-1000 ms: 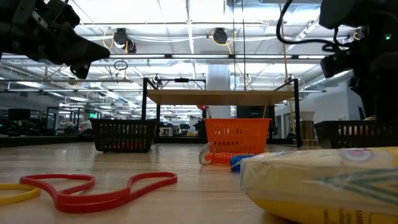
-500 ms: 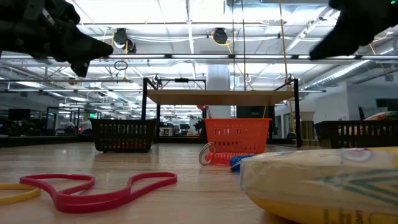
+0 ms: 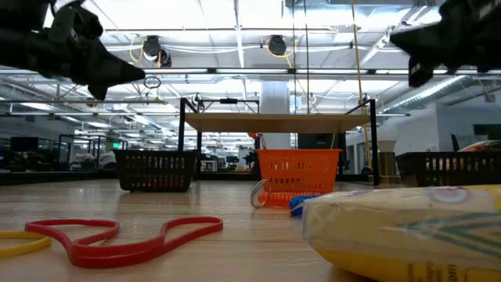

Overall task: Pick & Place Office Desk Supplies
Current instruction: Put the red rubber band into the left black bin

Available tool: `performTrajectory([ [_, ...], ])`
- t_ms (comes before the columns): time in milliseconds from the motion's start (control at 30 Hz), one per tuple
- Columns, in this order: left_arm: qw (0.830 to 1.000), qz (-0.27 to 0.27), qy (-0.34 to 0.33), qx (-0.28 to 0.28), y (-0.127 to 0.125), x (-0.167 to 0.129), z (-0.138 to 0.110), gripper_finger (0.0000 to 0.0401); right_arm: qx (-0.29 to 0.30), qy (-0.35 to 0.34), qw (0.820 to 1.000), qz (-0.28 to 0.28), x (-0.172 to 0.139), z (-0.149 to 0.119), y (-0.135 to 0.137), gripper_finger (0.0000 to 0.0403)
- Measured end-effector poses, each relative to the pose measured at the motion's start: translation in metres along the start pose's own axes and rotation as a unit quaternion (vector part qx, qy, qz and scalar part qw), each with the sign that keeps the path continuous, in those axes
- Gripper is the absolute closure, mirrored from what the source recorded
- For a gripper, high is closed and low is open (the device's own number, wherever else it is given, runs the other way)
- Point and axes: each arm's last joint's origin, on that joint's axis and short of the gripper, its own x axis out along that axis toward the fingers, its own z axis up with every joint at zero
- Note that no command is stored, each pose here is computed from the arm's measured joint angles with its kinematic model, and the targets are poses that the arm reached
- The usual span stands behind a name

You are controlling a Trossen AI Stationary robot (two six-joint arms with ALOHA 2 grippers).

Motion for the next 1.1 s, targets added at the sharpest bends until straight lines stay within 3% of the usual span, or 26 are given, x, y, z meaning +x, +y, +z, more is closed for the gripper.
performTrajectory([
  [133,0.999,0.011,0.019,-0.028,0.004,0.001,-0.003,0.0397,-0.007,-0.004,1.0,0.0,0.0,0.0,0.0,0.0398],
  [267,0.999,-0.014,0.023,-0.018,0.005,0.002,0.001,0.0398,-0.005,-0.007,1.0,0.027,0.0,0.001,0.001,0.0401],
  [333,0.999,-0.027,0.017,-0.01,0.004,0.003,0.009,0.0399,-0.003,0.006,0.999,0.051,0.0,-0.001,0.003,0.0402],
  [500,0.999,-0.032,0.035,0.012,0.001,0.002,0.04,0.0399,0.007,0.012,0.999,0.049,0.001,-0.003,0.001,0.0402],
  [700,0.993,-0.005,0.105,0.045,-0.001,-0.005,0.075,0.04,0.026,0.028,0.996,0.078,0.003,-0.004,-0.005,0.0402],
  [933,0.986,0.011,0.157,0.06,-0.003,-0.007,0.096,0.04,0.047,0.066,0.996,0.049,0.008,-0.013,-0.01,0.0402],
  [1100,0.97,0.037,0.237,0.026,-0.005,-0.006,0.108,0.0401,0.038,0.049,0.997,0.051,0.009,-0.01,-0.01,0.0402],
])
